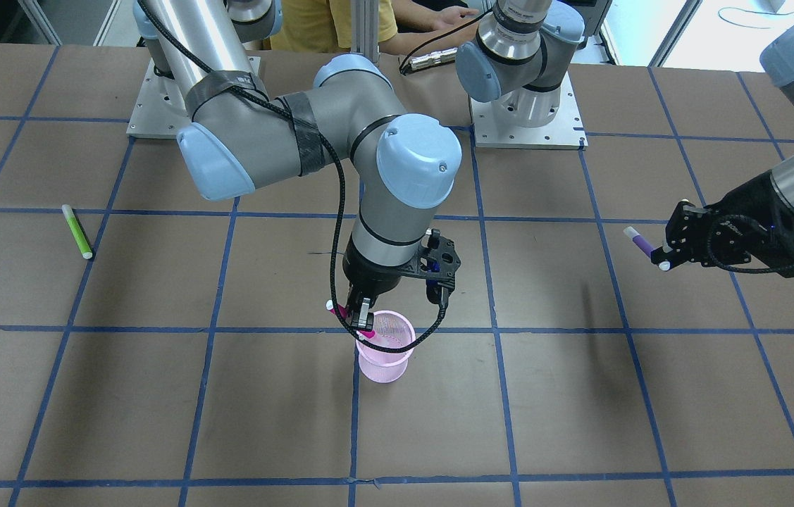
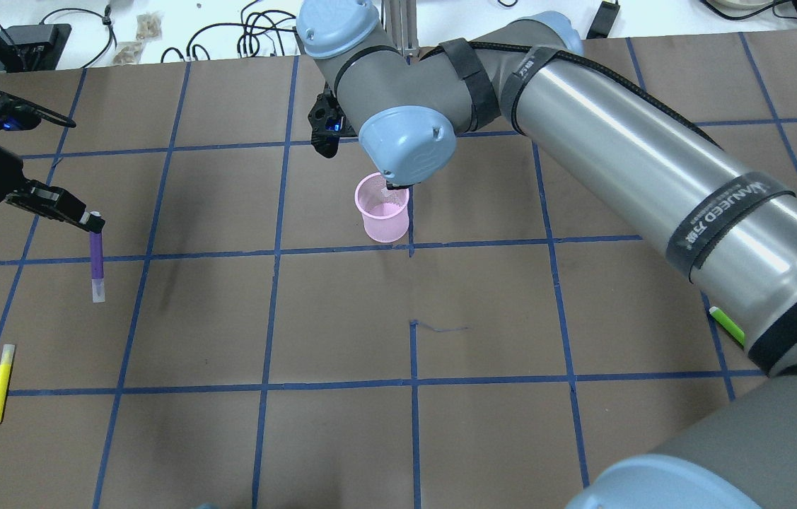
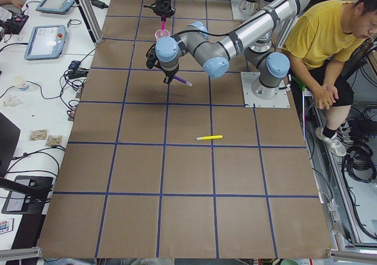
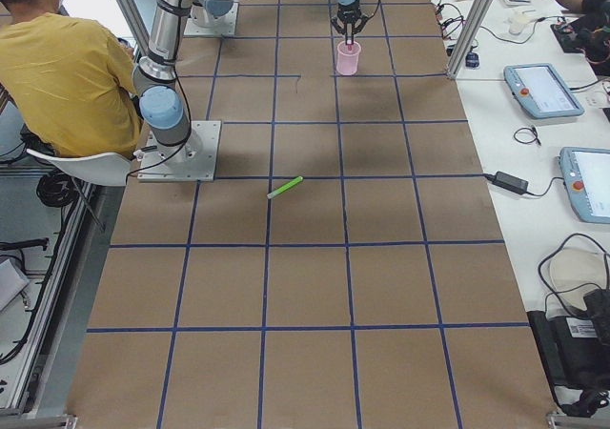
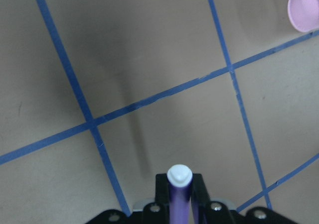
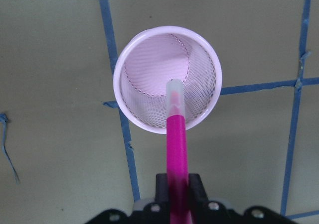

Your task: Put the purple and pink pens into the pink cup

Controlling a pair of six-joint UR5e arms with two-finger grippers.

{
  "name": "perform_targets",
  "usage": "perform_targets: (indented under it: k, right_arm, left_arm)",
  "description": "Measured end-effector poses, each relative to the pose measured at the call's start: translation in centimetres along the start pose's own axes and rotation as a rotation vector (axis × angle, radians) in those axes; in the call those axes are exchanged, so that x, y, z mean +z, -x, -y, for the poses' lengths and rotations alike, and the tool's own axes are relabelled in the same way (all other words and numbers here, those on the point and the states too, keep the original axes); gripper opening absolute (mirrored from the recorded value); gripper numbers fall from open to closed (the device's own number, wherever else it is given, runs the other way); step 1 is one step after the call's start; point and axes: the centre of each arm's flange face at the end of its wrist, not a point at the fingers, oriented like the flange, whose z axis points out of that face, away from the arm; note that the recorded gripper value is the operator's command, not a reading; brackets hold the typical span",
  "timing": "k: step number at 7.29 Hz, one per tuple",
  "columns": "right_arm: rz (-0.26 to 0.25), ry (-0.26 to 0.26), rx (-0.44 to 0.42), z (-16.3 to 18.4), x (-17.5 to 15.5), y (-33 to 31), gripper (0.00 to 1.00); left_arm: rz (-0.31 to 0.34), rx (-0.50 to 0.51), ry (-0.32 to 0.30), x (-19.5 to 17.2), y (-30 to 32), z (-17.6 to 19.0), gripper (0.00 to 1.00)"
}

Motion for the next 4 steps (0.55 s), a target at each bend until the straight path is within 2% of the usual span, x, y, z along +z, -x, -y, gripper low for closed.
perform_targets:
  k: [1,3,4]
  right_arm:
    - [0.003,0.007,-0.009,0.6,0.6,0.2,0.63]
    - [0.000,0.002,-0.004,0.2,0.3,-0.1,0.70]
    - [-0.010,-0.007,0.019,-1.1,-0.5,-0.9,0.70]
  left_arm:
    - [-0.003,0.008,-0.011,-0.3,-0.3,-0.1,0.00]
    - [-0.021,0.018,-0.032,-0.8,-0.9,-0.2,0.00]
    - [-0.024,0.021,-0.045,-1.3,-1.3,-0.2,0.00]
